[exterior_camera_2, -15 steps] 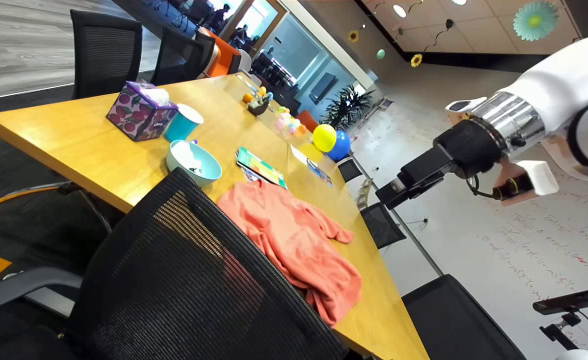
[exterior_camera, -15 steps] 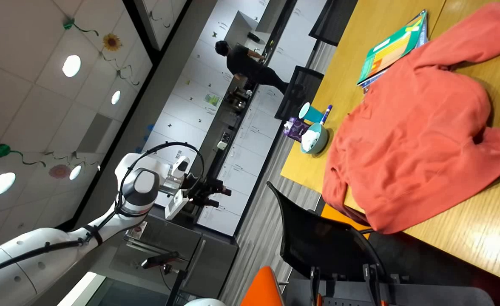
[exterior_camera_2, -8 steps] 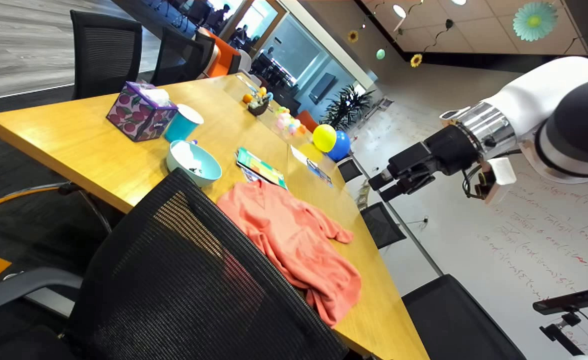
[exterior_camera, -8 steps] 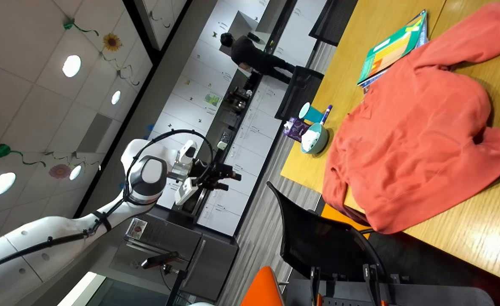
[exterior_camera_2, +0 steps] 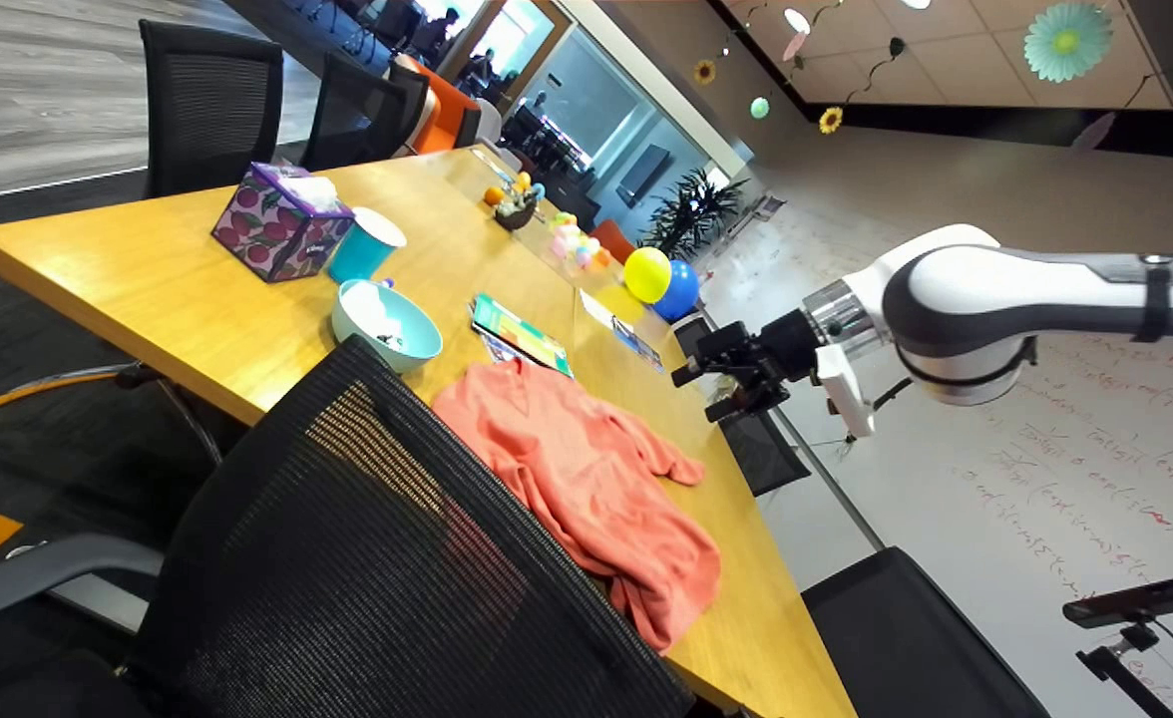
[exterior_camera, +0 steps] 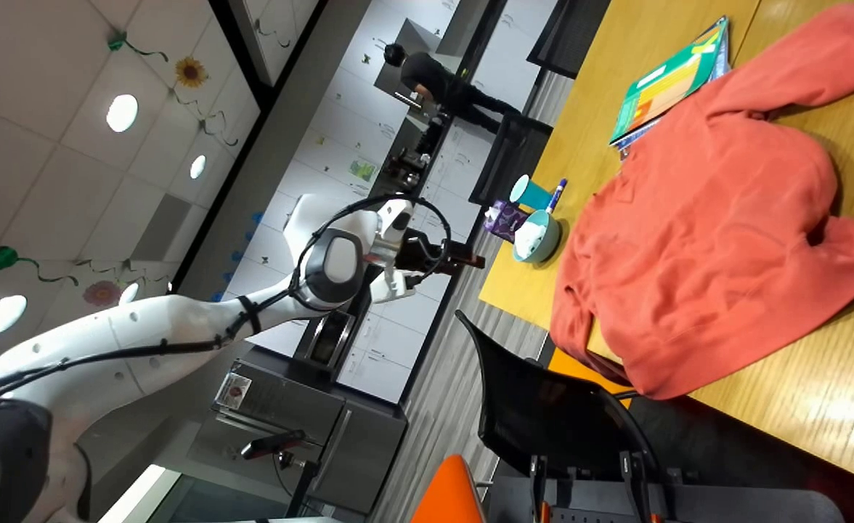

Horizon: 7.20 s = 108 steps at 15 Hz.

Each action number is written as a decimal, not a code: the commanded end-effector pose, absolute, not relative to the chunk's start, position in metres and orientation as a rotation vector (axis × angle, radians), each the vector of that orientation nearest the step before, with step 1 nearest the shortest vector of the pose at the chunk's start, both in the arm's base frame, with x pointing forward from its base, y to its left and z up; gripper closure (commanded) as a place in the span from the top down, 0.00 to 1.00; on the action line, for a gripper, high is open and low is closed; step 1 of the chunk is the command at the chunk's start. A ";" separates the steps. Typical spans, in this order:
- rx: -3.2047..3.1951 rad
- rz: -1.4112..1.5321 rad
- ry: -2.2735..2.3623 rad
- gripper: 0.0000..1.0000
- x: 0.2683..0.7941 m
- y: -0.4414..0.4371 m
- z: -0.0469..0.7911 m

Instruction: Scrunch up the shirt

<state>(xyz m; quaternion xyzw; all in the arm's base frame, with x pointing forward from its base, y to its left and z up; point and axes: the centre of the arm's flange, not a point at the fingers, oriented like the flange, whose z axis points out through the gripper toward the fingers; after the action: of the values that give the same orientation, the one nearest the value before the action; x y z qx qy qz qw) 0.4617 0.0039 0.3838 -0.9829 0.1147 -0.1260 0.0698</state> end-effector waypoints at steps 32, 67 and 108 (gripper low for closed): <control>-2.771 -0.161 1.579 1.00 0.640 -0.154 0.126; -2.587 -0.900 1.519 0.01 0.580 -0.136 0.366; -2.814 -0.080 1.186 1.00 0.519 -0.016 0.315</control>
<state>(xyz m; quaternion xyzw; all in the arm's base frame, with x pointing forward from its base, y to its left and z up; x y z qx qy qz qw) 0.5239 -0.0278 0.3492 -0.9149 0.3988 -0.0451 0.0431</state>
